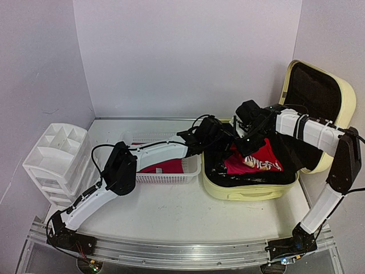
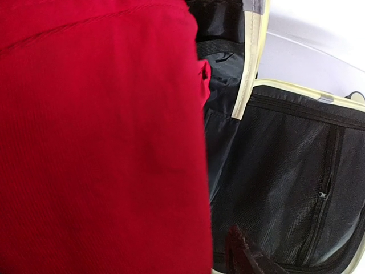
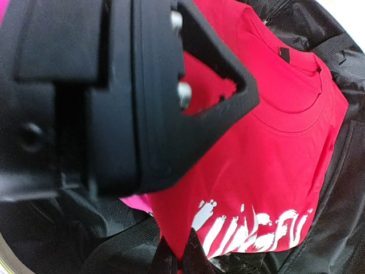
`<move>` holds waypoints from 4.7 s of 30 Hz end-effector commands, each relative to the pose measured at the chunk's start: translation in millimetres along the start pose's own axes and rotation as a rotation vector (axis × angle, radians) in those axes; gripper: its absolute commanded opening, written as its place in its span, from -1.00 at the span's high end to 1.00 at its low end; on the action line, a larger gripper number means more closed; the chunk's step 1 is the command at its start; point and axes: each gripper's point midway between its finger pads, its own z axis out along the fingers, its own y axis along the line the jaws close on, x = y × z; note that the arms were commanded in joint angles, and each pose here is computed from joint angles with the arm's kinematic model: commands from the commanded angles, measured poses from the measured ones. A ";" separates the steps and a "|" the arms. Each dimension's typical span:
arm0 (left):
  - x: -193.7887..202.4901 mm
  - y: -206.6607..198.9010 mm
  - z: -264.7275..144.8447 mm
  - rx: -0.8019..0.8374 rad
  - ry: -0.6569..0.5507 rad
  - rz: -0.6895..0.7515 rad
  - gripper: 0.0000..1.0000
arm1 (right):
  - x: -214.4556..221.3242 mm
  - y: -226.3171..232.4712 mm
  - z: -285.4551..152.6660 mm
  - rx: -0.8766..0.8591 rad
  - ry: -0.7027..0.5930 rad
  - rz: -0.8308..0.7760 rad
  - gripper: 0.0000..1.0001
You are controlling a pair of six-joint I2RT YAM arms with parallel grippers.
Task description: Open, take out, and arrange the luggage
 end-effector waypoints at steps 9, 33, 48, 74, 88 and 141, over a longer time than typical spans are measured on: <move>-5.0 49.1 4.0 -0.146 -0.025 0.008 -0.35 | -24.6 -7.8 -40.0 0.006 -0.144 0.027 1.00; -12.4 -61.0 -42.1 0.068 -0.075 0.481 1.00 | 6.2 -22.7 -82.4 0.039 -0.170 0.109 0.09; 6.6 -88.7 -99.5 0.032 -0.091 0.707 1.00 | 26.6 -43.3 -120.3 0.119 -0.211 0.127 -0.10; -75.8 -22.1 -257.1 -0.190 -0.051 0.831 1.00 | 29.4 -37.3 -131.1 0.069 -0.219 0.143 -0.33; -120.8 21.7 -306.0 -0.247 -0.081 0.795 1.00 | 28.6 -48.9 -140.8 0.128 -0.247 0.151 -0.97; -121.2 20.3 -411.3 -0.540 -0.279 1.002 -0.15 | 46.2 -23.3 -70.5 0.063 0.020 0.119 -0.96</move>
